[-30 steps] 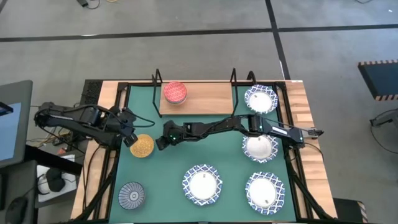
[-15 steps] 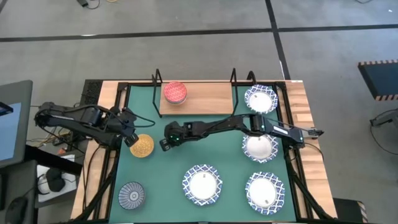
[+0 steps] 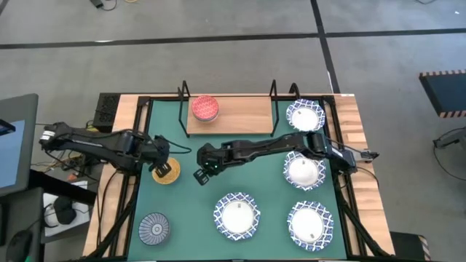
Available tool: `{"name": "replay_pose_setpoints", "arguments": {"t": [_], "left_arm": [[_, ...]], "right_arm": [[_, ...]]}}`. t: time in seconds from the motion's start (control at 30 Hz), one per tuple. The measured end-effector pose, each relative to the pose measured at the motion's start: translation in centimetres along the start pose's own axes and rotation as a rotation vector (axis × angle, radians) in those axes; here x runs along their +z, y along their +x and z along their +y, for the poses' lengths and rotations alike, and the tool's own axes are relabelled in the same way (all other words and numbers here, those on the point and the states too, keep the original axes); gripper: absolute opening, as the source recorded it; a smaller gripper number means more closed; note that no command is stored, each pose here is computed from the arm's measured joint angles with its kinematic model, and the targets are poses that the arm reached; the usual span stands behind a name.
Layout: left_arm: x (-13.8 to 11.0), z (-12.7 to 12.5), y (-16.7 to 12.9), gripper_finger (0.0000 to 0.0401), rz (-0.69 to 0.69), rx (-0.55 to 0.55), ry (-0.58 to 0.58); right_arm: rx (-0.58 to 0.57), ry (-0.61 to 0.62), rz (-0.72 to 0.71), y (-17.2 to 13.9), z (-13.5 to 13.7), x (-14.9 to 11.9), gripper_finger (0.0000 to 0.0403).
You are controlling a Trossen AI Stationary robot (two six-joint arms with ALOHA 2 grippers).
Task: Place and stack bowls onto a shelf
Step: Stack the yellow patterned bowl on top of the red bowl on the shelf
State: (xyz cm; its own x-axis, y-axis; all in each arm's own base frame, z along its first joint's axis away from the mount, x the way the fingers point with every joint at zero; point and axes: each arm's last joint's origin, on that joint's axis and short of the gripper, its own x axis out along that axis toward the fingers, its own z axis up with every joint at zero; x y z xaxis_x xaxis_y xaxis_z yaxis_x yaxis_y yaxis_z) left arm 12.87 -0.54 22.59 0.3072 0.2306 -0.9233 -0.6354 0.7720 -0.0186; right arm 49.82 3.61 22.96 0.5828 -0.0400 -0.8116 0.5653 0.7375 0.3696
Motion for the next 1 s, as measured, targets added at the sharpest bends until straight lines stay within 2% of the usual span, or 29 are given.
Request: {"name": "replay_pose_setpoints", "arguments": {"t": [0.27,0.47,0.73,1.0], "left_arm": [[-1.1,1.3,3.6,0.0109,0.091,-0.010,-0.065],[-1.9,1.9,5.4,0.0109,0.140,-0.033,-0.113],[-0.7,1.4,4.2,0.0109,0.127,-0.101,-0.170],[0.2,1.1,3.2,0.0130,0.081,-0.118,-0.158]], "right_arm": [[0.045,-0.043,-0.054,-3.7,0.9,0.7,0.0029],[0.053,-0.047,-0.074,-4.7,1.1,0.9,0.0032],[0.054,-0.058,-0.043,-4.9,2.2,-0.6,0.0030],[0.045,-0.031,-0.050,-4.9,2.5,-1.0,0.0032]]}}
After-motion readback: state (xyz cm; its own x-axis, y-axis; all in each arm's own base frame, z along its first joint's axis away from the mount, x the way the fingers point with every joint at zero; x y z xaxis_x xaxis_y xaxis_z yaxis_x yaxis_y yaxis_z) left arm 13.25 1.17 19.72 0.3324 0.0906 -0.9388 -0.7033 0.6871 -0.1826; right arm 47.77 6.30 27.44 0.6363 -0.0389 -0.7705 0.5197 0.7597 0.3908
